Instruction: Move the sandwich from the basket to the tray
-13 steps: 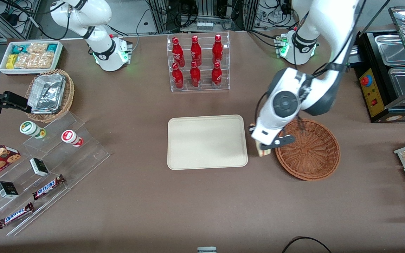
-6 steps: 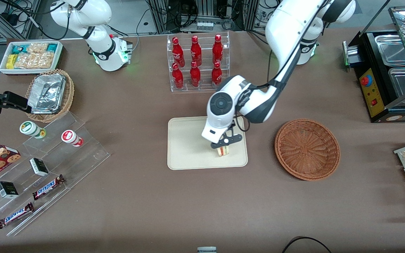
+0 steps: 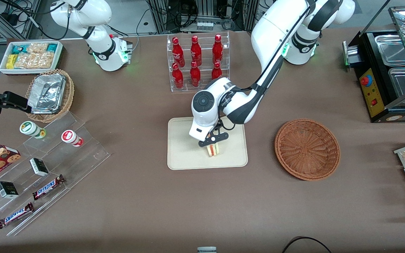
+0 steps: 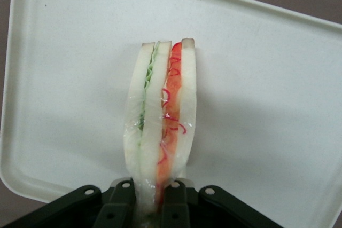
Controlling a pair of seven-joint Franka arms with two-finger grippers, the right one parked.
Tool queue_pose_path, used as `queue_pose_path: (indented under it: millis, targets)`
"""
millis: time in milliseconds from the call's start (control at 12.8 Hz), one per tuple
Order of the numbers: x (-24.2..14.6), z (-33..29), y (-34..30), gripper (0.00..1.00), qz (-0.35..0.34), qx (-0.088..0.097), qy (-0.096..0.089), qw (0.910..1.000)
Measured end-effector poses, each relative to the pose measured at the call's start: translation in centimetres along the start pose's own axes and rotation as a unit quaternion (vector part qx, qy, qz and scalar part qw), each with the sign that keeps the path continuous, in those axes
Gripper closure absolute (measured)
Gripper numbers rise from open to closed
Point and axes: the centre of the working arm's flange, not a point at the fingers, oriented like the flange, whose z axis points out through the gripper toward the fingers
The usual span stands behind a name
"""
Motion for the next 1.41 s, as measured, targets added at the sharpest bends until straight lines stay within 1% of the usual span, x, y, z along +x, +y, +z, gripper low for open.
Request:
queue_pose_path:
  millis: [157, 392, 471, 549, 627, 784, 863, 941, 1098, 1176, 1412]
  targets:
    - [0.3, 0.3, 0.1, 0.84, -0.007, -0.005, 0.003, 1.0000]
    - [0.3, 0.8, 0.1, 0.84, -0.022, -0.005, 0.002, 0.9997]
    - [0.3, 0.9, 0.1, 0.81, -0.024, -0.005, 0.002, 0.9997]
    - [0.3, 0.9, 0.1, 0.81, -0.026, -0.005, 0.002, 0.9997]
    - [0.4, 0.7, 0.3, 0.73, -0.026, -0.008, 0.003, 0.9996]
    - [0.7, -0.4, 0.6, 0.52, -0.027, -0.016, 0.007, 0.9995]
    - [0.8, -0.8, 0.7, 0.41, -0.028, -0.015, 0.007, 0.9995]
    - [0.9, -1.4, 0.7, 0.32, -0.028, -0.012, 0.007, 0.9995]
    - [1.3, -3.2, 0.5, 0.09, -0.025, -0.003, 0.006, 0.9997]
    - [1.8, -4.5, 0.0, 0.00, -0.012, 0.000, 0.007, 0.9999]
    - [4.3, -10.0, -3.2, 0.00, 0.027, 0.020, 0.003, 0.9994]
